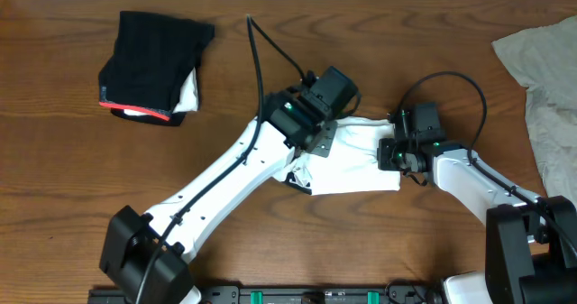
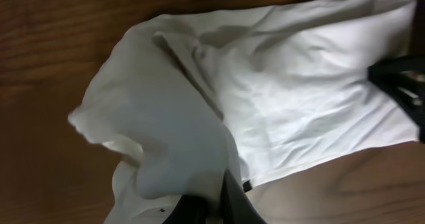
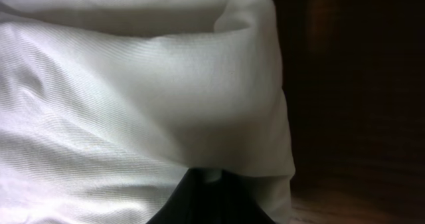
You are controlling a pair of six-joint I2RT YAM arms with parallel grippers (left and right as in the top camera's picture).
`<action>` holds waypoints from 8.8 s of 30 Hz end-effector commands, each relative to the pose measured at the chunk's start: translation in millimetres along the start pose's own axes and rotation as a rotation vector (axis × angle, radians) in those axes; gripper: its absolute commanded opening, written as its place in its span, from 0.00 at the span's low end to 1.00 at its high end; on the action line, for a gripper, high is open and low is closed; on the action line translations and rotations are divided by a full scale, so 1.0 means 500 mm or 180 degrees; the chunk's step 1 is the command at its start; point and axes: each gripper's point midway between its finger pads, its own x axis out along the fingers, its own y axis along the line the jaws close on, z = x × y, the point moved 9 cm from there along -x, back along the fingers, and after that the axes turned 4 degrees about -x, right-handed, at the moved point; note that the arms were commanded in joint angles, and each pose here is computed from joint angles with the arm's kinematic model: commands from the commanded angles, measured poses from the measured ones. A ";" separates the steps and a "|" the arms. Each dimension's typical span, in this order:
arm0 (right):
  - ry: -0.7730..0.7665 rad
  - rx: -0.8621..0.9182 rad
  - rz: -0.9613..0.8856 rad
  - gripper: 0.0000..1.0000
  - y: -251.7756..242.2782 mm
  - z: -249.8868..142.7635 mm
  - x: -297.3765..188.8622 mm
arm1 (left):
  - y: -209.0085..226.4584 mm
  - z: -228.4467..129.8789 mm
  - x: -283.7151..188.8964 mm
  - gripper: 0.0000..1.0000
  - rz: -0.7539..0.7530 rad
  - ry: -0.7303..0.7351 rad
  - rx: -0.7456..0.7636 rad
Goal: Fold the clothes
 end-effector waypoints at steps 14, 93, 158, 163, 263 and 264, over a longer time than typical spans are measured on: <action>0.0123 0.0119 0.0014 0.11 -0.008 -0.022 0.009 | -0.118 -0.002 0.048 0.06 -0.0332 -0.0130 0.0059; 0.0397 0.0168 -0.0356 0.04 -0.019 -0.064 -0.061 | -0.293 0.026 0.112 0.92 -0.1643 -0.0382 0.0110; 0.0863 -0.0824 0.0218 0.06 0.132 -0.037 -0.093 | 0.093 0.071 0.140 0.88 -0.0229 0.0205 -0.0707; 0.0969 -0.0683 -0.0023 0.01 0.118 -0.047 -0.096 | 0.098 0.054 0.155 0.88 -0.0181 0.0302 -0.0881; 0.0766 -0.0370 -0.0249 0.01 0.087 -0.067 -0.121 | -0.068 0.051 0.150 0.82 -0.0978 0.0209 -0.0437; 0.0757 -0.0371 -0.0241 0.01 0.087 -0.066 -0.121 | -0.069 0.051 0.154 0.80 -0.0973 0.0222 -0.0441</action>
